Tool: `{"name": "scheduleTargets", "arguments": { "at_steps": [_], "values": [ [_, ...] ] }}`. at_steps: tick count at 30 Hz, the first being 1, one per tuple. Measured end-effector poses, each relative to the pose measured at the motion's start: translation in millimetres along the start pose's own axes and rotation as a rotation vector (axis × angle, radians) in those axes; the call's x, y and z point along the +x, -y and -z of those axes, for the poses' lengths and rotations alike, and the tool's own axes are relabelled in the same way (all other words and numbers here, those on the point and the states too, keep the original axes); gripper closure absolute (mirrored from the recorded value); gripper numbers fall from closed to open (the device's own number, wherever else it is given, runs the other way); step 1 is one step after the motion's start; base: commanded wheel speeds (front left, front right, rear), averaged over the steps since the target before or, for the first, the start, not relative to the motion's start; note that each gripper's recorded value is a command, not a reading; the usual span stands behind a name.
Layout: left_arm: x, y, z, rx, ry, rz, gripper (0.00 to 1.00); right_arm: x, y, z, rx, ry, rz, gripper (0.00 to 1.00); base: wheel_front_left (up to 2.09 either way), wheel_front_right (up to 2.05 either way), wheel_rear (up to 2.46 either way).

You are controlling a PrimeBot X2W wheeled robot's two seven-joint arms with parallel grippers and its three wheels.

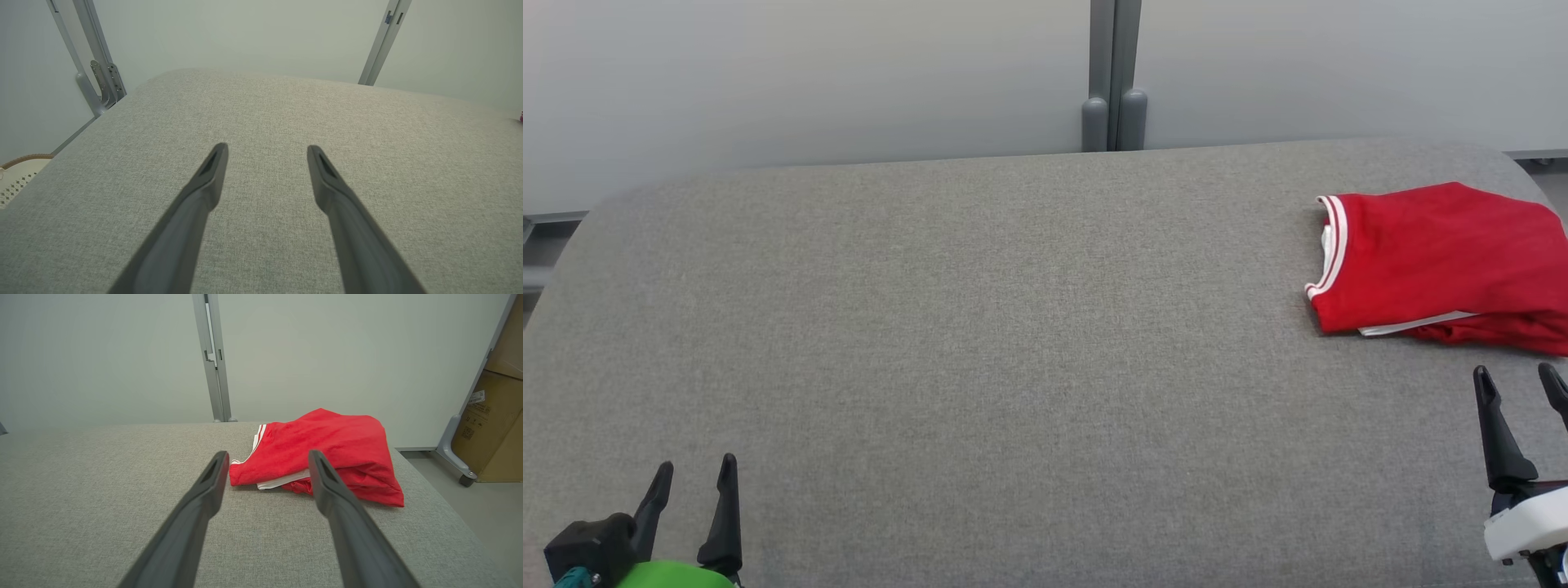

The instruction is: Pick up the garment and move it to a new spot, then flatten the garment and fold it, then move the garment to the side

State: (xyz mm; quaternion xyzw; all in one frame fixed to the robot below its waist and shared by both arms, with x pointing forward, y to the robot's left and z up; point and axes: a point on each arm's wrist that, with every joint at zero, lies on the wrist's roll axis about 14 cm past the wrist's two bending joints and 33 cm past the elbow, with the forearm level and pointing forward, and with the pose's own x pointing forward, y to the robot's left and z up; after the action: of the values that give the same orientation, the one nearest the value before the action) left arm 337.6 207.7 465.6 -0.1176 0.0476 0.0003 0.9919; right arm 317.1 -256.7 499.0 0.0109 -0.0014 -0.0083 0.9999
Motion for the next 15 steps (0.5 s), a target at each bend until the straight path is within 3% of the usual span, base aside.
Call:
{"name": "scheduleTargets", "arguments": {
  "at_steps": [3, 4, 11, 15],
  "values": [
    [-2.5, -1.9, 1.4, -0.002, -0.003, -0.006, 0.00, -1.2, 0.6, -0.9, -0.002, 0.003, -0.001, 0.00, 0.00, 0.00, 0.00],
    [-3.2, -0.3, 1.8, -0.003, -0.004, 0.004, 1.00, -2.0, 0.4, -0.2, -0.003, 0.002, -0.001, 1.00, 0.00, 0.00, 0.00],
    [-11.4, 11.6, 32.8, -0.058, -0.084, -0.007, 1.00, -14.8, -19.5, 36.7, 0.086, -0.097, 0.012, 1.00, 0.00, 0.00, 0.00],
    [-11.8, 10.2, 35.2, -0.087, -0.096, -0.019, 1.00, -16.4, -18.8, 40.3, 0.114, -0.109, 0.024, 1.00, 0.00, 0.00, 0.00]
  ]
}}
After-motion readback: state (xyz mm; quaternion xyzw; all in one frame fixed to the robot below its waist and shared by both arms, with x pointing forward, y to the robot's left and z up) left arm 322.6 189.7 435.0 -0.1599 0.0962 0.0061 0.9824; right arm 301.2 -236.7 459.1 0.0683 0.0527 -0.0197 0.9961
